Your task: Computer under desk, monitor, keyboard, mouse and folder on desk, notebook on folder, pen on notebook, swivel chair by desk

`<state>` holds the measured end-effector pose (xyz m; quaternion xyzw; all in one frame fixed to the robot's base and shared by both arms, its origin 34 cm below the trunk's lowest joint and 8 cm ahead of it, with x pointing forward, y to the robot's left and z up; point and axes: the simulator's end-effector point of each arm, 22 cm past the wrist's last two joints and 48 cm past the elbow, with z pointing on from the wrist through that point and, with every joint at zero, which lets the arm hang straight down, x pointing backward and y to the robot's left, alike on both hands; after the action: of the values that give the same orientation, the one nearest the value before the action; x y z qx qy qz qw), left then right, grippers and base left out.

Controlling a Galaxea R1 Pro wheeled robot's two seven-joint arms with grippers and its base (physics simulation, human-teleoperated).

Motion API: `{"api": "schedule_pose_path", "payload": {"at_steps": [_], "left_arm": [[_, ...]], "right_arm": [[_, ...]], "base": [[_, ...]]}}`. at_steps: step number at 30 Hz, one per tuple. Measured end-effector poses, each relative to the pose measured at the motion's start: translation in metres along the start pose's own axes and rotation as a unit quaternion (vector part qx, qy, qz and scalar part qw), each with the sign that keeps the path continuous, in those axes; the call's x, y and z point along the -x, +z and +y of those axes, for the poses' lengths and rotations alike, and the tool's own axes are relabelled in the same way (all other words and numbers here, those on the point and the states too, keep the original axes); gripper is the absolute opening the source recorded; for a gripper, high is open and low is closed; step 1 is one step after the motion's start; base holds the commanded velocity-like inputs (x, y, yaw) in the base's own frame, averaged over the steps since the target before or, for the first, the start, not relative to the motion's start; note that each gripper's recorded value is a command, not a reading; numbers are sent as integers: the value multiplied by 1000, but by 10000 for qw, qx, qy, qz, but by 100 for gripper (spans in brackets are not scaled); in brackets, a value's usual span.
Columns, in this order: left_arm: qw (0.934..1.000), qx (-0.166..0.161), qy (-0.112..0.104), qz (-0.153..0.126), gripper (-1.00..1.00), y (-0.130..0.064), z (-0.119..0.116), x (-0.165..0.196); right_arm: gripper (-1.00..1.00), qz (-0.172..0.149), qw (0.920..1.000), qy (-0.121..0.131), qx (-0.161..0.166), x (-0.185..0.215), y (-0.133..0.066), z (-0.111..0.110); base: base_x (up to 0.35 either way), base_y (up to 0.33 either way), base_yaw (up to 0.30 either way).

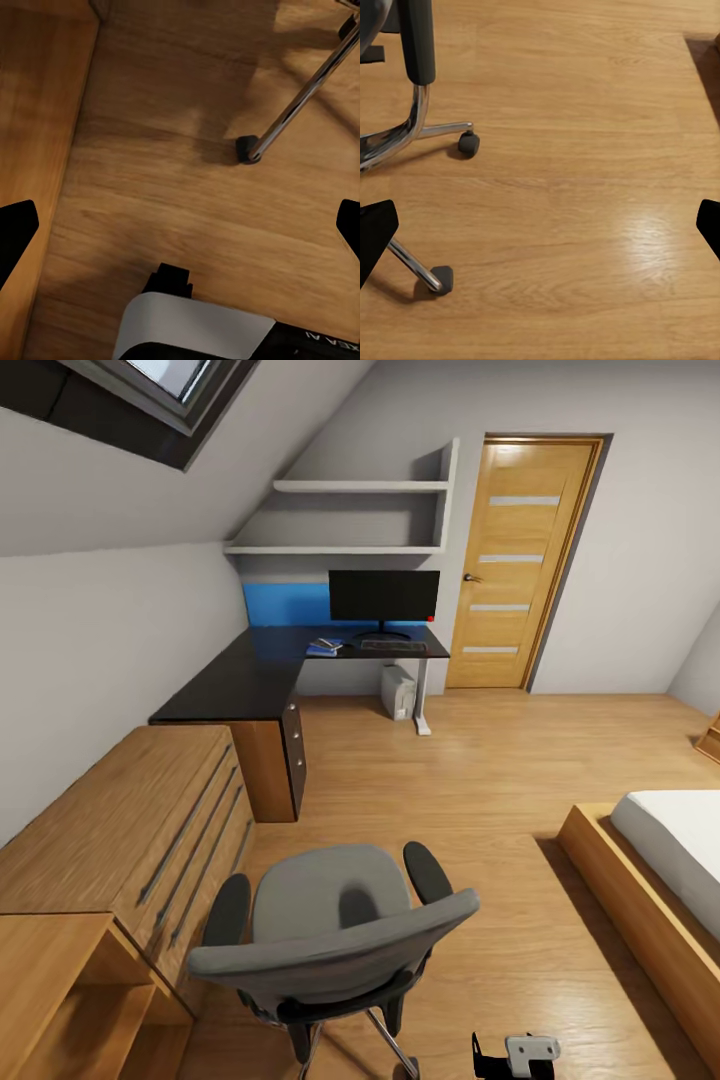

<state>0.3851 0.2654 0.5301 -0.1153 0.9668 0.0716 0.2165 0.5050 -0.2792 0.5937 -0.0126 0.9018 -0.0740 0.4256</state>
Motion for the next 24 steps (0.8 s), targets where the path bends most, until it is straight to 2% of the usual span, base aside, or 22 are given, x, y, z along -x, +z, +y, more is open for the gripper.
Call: {"api": "schedule_pose_path", "payload": {"at_steps": [24], "left_arm": [[10000, -5, 9, -8, 100, 33, -4, -14]], "right_arm": [[100, 16, 10000, 1, 17, -28, 23, 7]], "base": [[0, 0, 0]]}}
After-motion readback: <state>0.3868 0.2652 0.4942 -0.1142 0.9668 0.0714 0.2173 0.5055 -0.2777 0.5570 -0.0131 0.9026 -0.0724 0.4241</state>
